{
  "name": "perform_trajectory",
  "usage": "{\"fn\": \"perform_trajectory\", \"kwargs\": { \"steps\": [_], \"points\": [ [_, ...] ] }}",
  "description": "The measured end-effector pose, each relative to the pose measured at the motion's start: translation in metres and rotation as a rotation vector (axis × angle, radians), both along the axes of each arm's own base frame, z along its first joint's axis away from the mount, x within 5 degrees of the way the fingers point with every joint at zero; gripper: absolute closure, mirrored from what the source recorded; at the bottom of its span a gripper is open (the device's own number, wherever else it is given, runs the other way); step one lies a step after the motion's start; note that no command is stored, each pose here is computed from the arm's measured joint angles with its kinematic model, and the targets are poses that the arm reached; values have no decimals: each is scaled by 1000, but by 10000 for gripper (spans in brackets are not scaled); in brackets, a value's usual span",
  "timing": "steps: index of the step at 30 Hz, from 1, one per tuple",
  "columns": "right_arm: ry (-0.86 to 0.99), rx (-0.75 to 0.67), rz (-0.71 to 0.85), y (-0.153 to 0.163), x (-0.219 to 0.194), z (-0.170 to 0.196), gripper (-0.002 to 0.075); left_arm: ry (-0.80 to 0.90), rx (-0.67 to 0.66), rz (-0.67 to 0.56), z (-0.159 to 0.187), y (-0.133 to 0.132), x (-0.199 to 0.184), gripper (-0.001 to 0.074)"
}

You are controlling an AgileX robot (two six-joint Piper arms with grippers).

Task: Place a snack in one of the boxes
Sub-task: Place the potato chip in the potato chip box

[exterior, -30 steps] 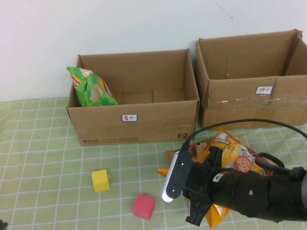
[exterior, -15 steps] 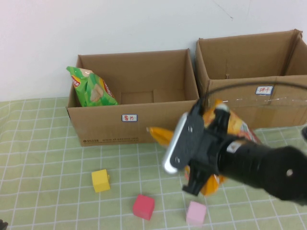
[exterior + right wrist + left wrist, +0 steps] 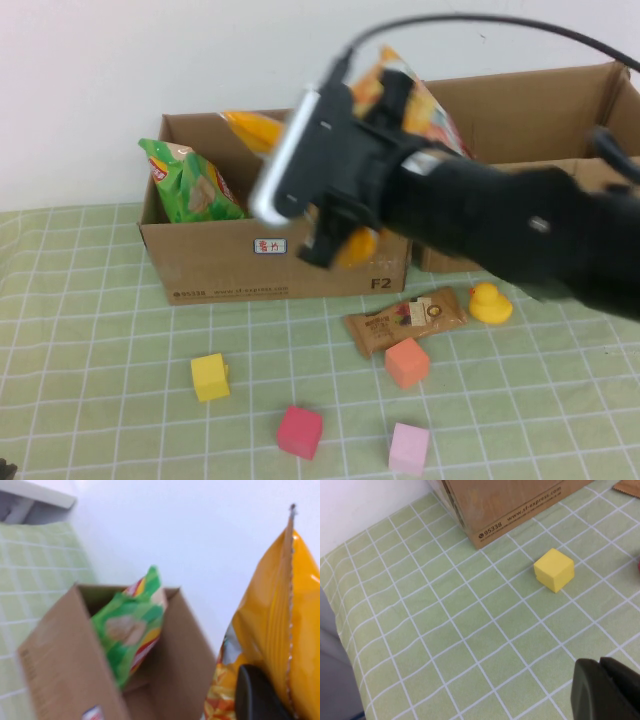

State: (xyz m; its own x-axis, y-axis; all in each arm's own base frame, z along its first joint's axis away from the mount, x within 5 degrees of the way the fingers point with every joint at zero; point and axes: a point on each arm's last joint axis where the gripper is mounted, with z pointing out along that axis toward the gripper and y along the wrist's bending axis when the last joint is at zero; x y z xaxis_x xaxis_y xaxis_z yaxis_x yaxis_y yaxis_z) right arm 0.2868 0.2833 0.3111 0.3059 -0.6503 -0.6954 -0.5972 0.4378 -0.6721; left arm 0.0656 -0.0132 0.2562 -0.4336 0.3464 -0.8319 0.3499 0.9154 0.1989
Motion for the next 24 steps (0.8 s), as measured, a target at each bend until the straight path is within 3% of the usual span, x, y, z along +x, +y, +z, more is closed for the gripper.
{"fn": "perform_trajectory", "kwargs": {
  "steps": [12, 15, 21, 24],
  "points": [
    [-196, 37, -126, 64, 87, -18, 561, 0, 0, 0, 0, 0, 0, 736],
    [-141, 118, -170, 72, 104, -27, 561, 0, 0, 0, 0, 0, 0, 736],
    [168, 451, -278, 69, 135, -33, 559, 0, 0, 0, 0, 0, 0, 736],
    [267, 550, -279, 59, 149, -33, 468, -1, 0, 0, 0, 0, 0, 736]
  ]
}}
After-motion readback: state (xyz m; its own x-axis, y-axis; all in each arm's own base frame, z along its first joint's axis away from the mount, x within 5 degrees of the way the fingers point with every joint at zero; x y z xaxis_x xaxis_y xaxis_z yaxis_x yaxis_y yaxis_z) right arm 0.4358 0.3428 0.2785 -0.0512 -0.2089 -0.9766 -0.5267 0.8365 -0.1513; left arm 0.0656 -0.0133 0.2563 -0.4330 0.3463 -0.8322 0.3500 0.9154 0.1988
